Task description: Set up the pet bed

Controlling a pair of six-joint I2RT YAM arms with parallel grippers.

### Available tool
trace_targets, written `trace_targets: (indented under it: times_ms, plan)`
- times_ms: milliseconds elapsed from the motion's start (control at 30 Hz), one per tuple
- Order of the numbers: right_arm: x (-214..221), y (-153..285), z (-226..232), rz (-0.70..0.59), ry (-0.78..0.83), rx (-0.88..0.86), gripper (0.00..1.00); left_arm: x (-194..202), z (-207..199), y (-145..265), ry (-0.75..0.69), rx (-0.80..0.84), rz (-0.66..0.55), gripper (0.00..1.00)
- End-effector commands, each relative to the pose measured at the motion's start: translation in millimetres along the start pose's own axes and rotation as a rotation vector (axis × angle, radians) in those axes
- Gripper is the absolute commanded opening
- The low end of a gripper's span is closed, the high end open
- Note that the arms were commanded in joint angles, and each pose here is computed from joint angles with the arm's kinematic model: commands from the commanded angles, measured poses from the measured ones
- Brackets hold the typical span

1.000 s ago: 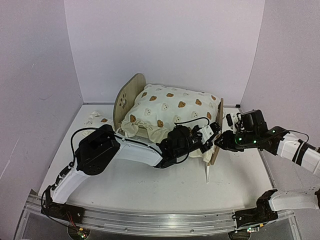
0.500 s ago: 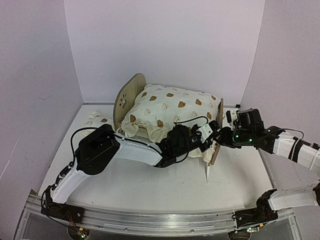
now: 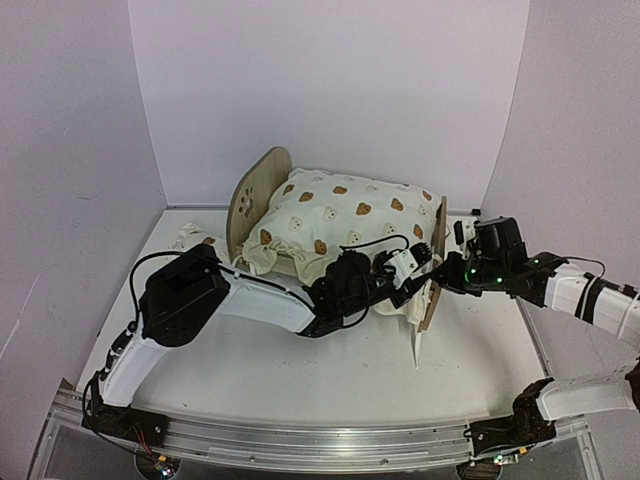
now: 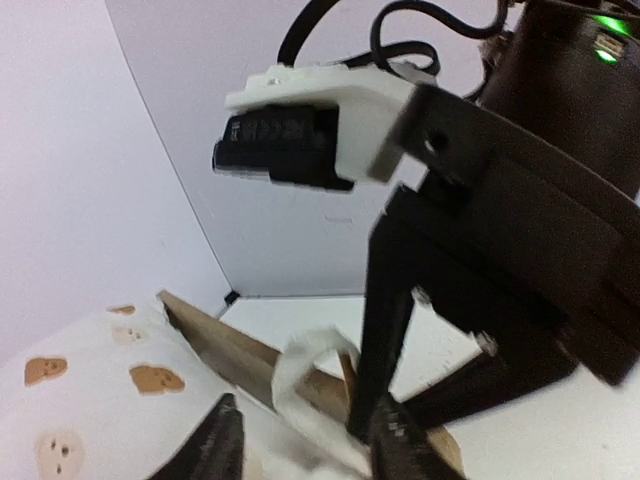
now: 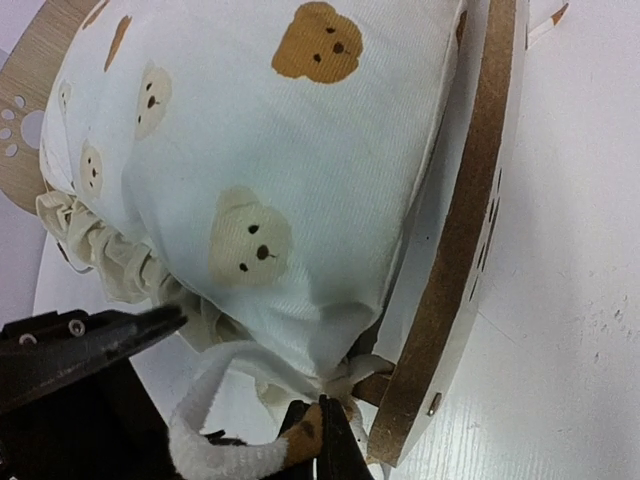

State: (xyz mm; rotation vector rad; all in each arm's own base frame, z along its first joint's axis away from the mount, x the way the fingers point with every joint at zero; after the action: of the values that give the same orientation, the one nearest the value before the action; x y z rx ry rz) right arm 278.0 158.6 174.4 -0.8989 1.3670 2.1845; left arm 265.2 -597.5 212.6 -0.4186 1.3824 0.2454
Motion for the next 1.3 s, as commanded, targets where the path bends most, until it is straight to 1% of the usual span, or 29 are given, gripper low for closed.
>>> trace_targets:
  times_ms: [0,67,167,233,267,333,400,467,567,633,700,767,933,1000,1033,1100,1133,1167,1200,1267]
  plan:
    - [-22.3,12.0,7.3,-0.079,-0.019,-0.025,0.00,-60.7,-3.3,42.6,0.079,0.006,-0.038,0.52]
    - [-21.4,14.5,8.4,-0.063,-0.022,-0.030,0.00,-55.7,-5.5,72.1,0.133,0.028,0.018,0.57]
    - [-20.5,17.3,10.2,-0.048,-0.028,-0.040,0.00,-27.3,-28.0,106.8,0.264,0.158,0.128,0.56]
    - [-21.4,18.4,11.8,-0.040,-0.030,-0.046,0.00,-6.2,-47.0,116.8,0.355,0.230,0.192,0.57]
    - [-21.1,18.7,12.6,-0.034,-0.032,-0.049,0.00,6.1,-57.4,116.8,0.388,0.251,0.221,0.56]
    - [-21.6,20.0,13.9,-0.030,-0.035,-0.055,0.00,23.7,-72.1,105.4,0.435,0.272,0.247,0.54]
    - [-22.1,20.6,14.2,-0.029,-0.037,-0.055,0.00,47.0,-82.4,92.8,0.450,0.277,0.271,0.53]
    - [-23.2,21.1,15.5,-0.026,-0.036,-0.061,0.00,61.7,-82.4,70.7,0.468,0.240,0.255,0.57]
    - [-25.1,22.2,16.0,-0.026,-0.031,-0.058,0.00,83.8,-83.6,55.3,0.465,0.213,0.249,0.56]
    - [-25.9,23.6,16.1,-0.030,-0.031,-0.057,0.00,85.2,-83.8,47.6,0.476,0.212,0.225,0.57]
    - [-25.9,24.4,16.4,-0.029,-0.032,-0.059,0.00,92.4,-83.4,40.3,0.489,0.182,0.217,0.59]
    - [-25.7,24.6,16.7,-0.028,-0.035,-0.061,0.00,101.0,-82.8,34.0,0.500,0.169,0.213,0.59]
    - [-22.3,23.8,16.5,-0.019,-0.041,-0.065,0.00,106.8,-89.7,21.3,0.497,0.204,0.189,0.59]
    - [-23.1,24.9,17.5,-0.022,-0.043,-0.071,0.00,110.7,-92.2,20.4,0.474,0.218,0.190,0.54]
    - [-23.4,25.4,17.8,-0.024,-0.047,-0.072,0.00,114.2,-91.9,20.3,0.464,0.211,0.194,0.43]
    - [-25.1,26.5,18.4,-0.029,-0.048,-0.074,0.00,123.0,-90.6,22.7,0.428,0.208,0.209,0.26]
    - [-27.2,27.3,18.6,-0.035,-0.046,-0.072,0.00,128.3,-88.8,26.1,0.408,0.194,0.222,0.13]
    - [-31.1,28.9,18.4,-0.047,-0.041,-0.062,0.00,135.4,-86.0,31.8,0.398,0.172,0.243,0.02]
    - [-35.6,31.2,17.5,-0.056,-0.030,-0.047,0.00,136.1,-85.2,36.3,0.382,0.170,0.254,0.00]
    - [-48.0,38.2,14.6,-0.076,0.008,0.003,0.00,140.9,-84.1,47.3,0.340,0.167,0.280,0.00]
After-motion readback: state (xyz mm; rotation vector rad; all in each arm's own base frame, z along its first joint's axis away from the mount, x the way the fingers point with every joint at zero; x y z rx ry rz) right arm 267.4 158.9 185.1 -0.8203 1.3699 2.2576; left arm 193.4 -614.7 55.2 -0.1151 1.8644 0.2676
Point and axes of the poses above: each gripper's point midway between its finger pads, its own y axis back along the fingers, its own z axis along the line the jaws close on, x = y × z, the point moved 3 cm from there along y, back along the fingers, and after that the axes turned 13 degrees about y, right-handed, at the moved point
